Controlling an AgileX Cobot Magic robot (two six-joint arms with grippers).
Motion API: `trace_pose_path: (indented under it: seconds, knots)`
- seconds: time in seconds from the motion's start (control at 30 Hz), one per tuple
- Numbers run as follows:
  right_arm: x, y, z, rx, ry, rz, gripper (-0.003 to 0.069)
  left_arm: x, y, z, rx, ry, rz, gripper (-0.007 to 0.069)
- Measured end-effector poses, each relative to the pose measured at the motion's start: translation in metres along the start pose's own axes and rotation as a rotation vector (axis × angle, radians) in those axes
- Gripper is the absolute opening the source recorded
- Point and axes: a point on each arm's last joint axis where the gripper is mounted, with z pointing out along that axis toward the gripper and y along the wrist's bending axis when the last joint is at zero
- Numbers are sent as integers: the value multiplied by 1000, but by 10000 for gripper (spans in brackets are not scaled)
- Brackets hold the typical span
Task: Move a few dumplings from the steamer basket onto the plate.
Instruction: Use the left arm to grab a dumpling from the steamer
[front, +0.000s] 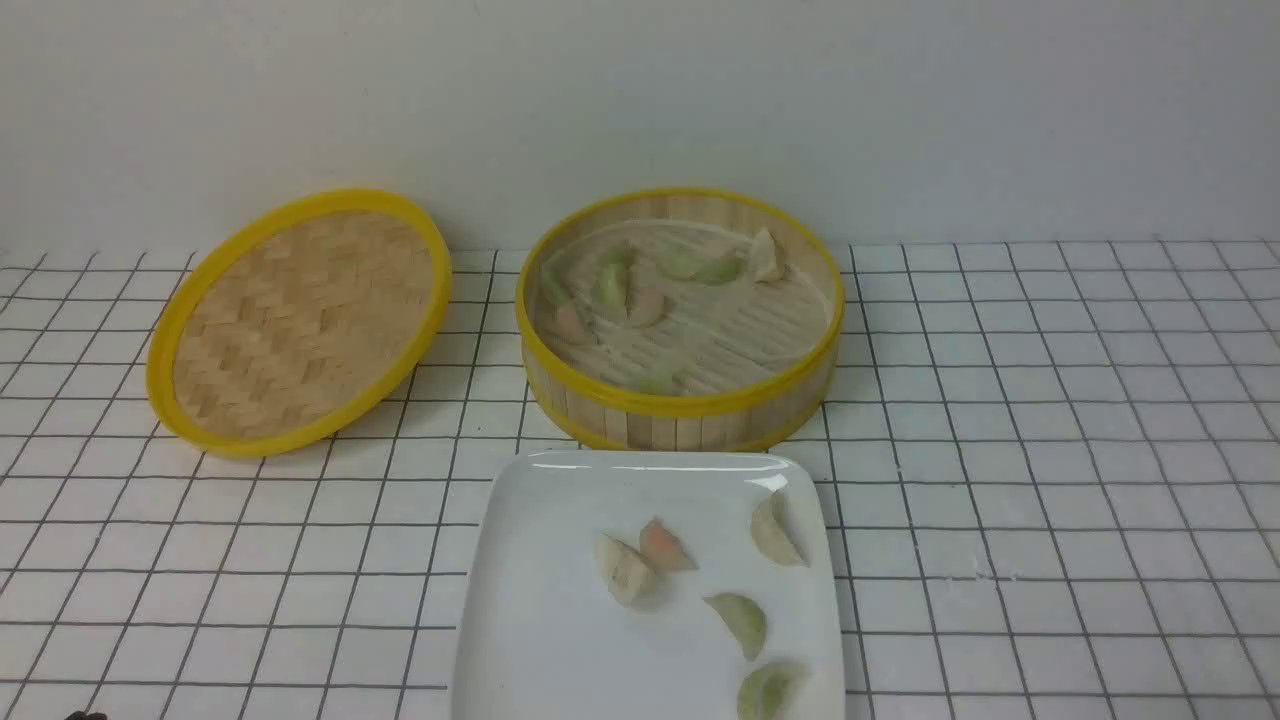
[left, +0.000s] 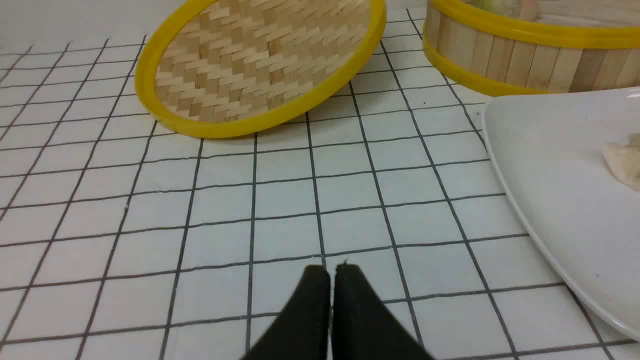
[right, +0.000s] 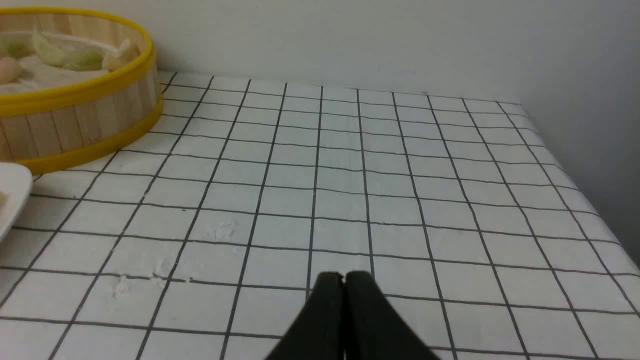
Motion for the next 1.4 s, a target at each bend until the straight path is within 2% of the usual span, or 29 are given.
trace_pose_path:
  seconds: [0.43,0.67,1.27,1.33,1.4]
  knots:
    - [0,0,0,0,0,0,-15,0,0,0,-3,0,7,-6]
    - [0,0,0,0,0,0,-15,0,4,0,-43,4,123,-6]
    - [0,0,0,0,-3,0,-15,0,4,0,-47,6,138,-6]
    - [-2,1,0,-10,-36,63,-15,0,5,0,-54,-4,164,-6]
    - [-8,2,0,-38,-107,243,-15,-5,4,0,-46,-63,120,-6]
